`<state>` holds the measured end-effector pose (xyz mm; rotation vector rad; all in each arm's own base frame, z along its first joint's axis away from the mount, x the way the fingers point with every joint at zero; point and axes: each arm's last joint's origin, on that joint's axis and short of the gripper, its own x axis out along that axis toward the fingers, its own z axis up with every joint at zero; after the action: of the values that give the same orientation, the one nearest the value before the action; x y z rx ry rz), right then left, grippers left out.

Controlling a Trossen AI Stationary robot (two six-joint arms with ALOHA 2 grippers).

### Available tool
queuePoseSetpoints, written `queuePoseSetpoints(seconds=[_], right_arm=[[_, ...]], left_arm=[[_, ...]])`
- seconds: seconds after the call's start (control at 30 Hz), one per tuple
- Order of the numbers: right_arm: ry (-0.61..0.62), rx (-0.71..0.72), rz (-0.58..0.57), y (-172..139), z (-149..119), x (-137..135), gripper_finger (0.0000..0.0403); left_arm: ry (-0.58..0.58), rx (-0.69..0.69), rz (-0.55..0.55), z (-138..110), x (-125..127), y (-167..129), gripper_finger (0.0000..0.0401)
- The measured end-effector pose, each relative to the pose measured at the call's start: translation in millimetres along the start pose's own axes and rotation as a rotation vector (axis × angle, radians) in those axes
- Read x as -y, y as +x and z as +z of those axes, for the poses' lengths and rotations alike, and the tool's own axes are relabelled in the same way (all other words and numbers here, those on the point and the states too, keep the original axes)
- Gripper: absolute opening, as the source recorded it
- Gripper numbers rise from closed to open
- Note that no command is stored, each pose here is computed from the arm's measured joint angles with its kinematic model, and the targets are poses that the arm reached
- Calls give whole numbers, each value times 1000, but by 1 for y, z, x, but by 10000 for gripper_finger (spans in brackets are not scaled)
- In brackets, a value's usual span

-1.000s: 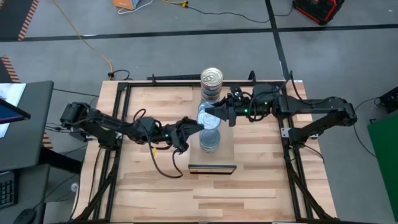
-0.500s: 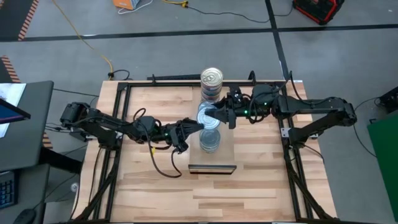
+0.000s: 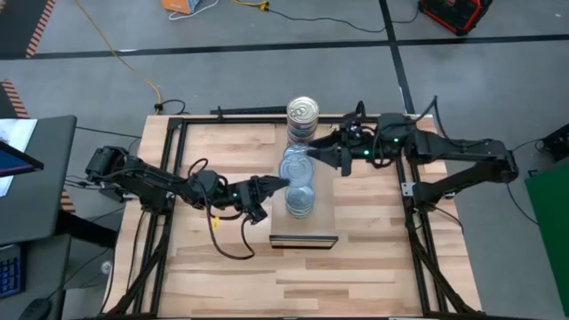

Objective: Stack canned seafood by type on shelf
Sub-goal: Stack the blue tuna can on the shelf on top of the green tuna can

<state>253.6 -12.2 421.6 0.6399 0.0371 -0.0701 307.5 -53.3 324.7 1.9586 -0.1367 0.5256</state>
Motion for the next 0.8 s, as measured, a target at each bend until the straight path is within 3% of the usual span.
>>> queuePoseSetpoints(seconds=[0.2, 0.4, 0.63, 0.8], right_arm=[[-58, 18, -118, -33, 4, -3, 277], [-95, 18, -155, -50, -3, -15, 277], [-120, 26, -186, -55, -10, -22, 277], [-126, 11, -181, -50, -14, -24, 277]], left_arm=[[-138, -33, -56, 1, 3, -1, 146], [-283, 17, -208, -2, 2, -6, 146], [-541, 1, -357, -21, -30, 3, 146], [-651, -63, -391, -36, -40, 13, 146]])
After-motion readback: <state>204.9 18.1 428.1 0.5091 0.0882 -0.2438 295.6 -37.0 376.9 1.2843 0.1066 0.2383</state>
